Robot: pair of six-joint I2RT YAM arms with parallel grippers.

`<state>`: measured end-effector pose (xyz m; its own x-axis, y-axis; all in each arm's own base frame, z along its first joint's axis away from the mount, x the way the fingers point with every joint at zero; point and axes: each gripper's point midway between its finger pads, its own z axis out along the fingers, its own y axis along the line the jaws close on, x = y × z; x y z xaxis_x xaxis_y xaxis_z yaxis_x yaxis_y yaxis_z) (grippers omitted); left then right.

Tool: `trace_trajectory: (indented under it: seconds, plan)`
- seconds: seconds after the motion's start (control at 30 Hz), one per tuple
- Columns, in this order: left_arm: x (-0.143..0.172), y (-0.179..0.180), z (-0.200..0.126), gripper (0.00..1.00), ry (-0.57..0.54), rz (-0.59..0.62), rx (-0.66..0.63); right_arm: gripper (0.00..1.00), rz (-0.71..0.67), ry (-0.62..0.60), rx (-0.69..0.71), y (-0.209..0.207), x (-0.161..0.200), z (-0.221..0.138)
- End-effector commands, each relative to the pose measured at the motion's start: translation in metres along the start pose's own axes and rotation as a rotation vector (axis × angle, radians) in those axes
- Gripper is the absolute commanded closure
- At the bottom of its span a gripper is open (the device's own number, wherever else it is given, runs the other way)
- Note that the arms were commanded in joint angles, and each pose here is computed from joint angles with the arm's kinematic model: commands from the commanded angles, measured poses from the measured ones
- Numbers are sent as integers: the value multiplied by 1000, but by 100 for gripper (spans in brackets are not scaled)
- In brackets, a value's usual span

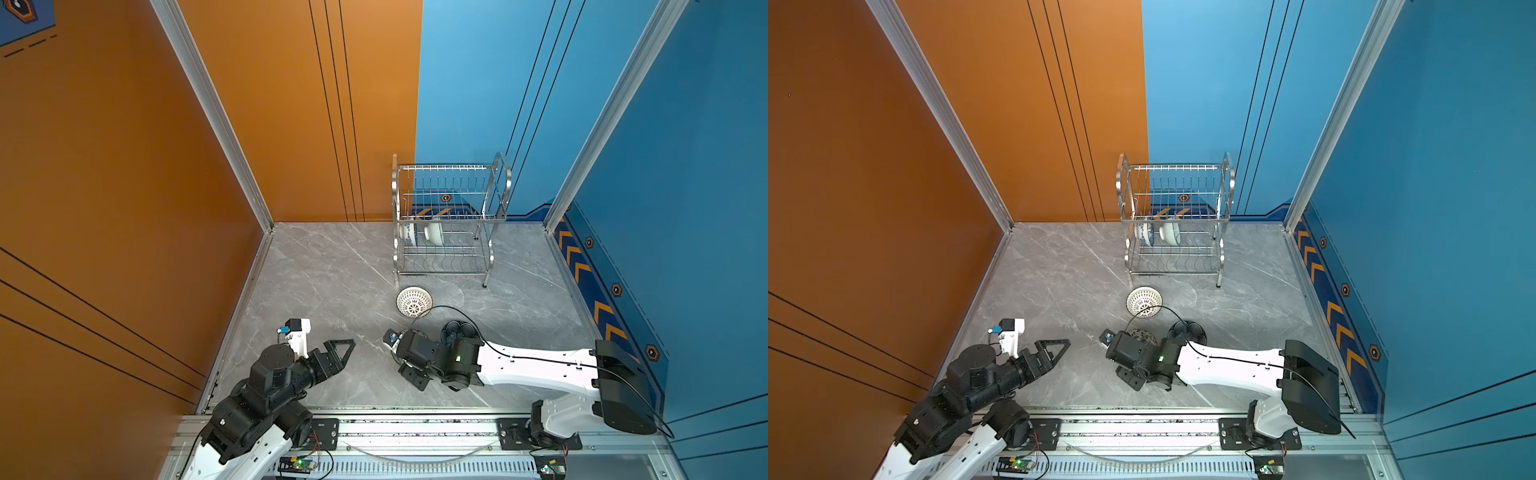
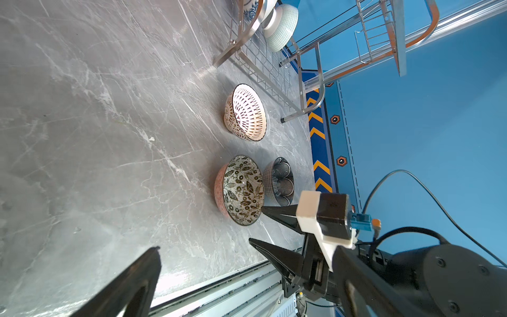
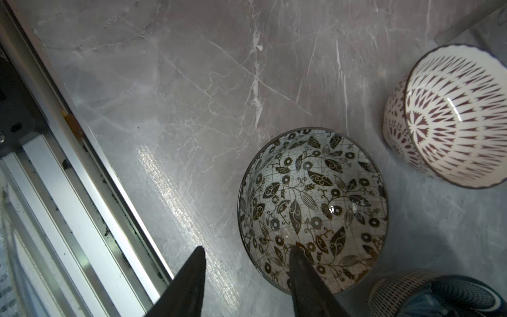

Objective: Load bowls into a dish rack
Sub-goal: Pick up the bowl from the center of the table.

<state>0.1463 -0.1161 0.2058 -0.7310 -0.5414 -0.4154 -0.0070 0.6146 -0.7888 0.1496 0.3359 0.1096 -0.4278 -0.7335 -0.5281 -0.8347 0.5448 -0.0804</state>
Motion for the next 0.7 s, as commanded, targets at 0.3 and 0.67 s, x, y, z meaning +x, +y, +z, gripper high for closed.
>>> trace_trajectory:
  seconds: [0.3,0.67]
  plan:
    - [0,12,2,2,-11,-7,-48,59,-168,144,-6,1,29,12]
    - [-1,17,5,2,-23,-10,-54,62,-196,195,39,-14,35,25]
